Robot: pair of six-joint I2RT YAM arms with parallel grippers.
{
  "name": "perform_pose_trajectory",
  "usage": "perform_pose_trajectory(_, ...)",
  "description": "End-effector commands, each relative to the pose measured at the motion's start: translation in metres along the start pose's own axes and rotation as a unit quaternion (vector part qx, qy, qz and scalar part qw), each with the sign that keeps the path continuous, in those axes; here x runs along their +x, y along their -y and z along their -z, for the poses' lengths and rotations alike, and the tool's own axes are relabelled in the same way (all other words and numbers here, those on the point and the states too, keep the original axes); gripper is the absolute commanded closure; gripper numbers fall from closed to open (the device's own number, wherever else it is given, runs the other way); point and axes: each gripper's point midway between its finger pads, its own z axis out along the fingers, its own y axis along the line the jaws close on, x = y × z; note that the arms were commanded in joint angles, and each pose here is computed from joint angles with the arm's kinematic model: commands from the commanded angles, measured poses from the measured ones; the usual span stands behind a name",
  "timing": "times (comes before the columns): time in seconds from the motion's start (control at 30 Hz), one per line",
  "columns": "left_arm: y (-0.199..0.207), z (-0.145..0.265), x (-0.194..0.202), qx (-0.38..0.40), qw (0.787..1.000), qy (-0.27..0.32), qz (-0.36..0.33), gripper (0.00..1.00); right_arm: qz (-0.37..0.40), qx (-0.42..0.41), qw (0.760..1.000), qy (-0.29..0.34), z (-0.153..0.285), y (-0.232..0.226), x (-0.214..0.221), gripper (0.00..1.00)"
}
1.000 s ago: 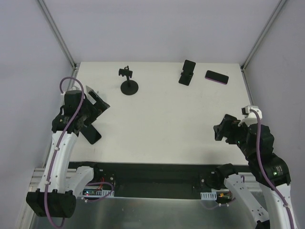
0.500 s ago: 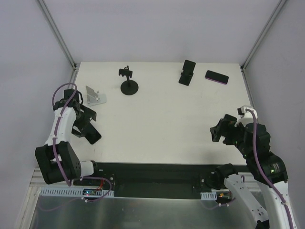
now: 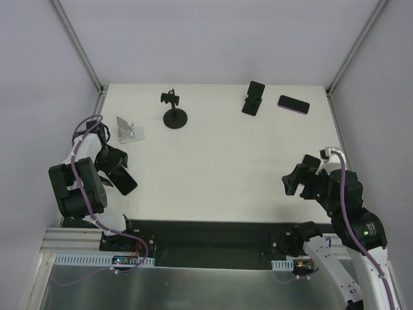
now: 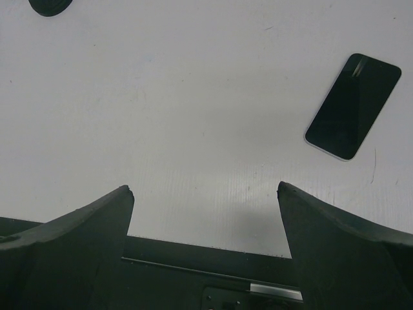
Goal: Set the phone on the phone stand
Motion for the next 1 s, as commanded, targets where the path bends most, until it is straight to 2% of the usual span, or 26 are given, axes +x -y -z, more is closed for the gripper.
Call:
perform_pose_trajectory(0.0,0.004,-0.008,0.003,0.004,1.000,-0.017,-0.022,0.01,-0.008,0.000,1.000,0.009,0.000,0.000,-0.001,0.04)
perform_pose_trajectory(0.2,-0.003,-0.028,0.013,-0.023,0.998,-0.045,-0.020,0.01,-0.005,0.005,1.000,0.012,-0.002,0.003,0.000,0.04)
perform_pose_trajectory(0.47,-0.006,-0.042,0.031,-0.042,0.995,-0.087,0.015,0.03,-0.010,0.003,1.000,0.016,-0.002,0.001,-0.002,0.04)
perform_pose_trajectory(0.53,-0.010,-0.044,0.036,-0.049,0.994,-0.091,0.020,0.09,-0.014,0.001,1.000,0.015,-0.003,0.001,-0.001,0.04)
perform_pose_trajectory(0.67,-0.012,-0.046,0.043,-0.055,0.994,-0.089,0.013,0.31,-0.025,-0.004,1.000,0.008,-0.005,-0.002,0.001,0.04)
perform_pose_trajectory(0.73,-0.013,-0.048,0.047,-0.061,0.994,-0.085,0.007,0.39,-0.028,-0.007,1.000,0.002,-0.008,-0.004,0.003,0.04)
perform_pose_trajectory(0.9,-0.003,-0.047,0.064,-0.063,0.995,-0.081,-0.017,0.69,-0.040,-0.010,0.999,-0.014,-0.013,-0.007,0.007,0.04)
perform_pose_trajectory(0.97,0.001,-0.045,0.070,-0.062,0.995,-0.076,-0.024,0.76,-0.043,-0.011,0.999,-0.017,-0.013,-0.008,0.007,0.04)
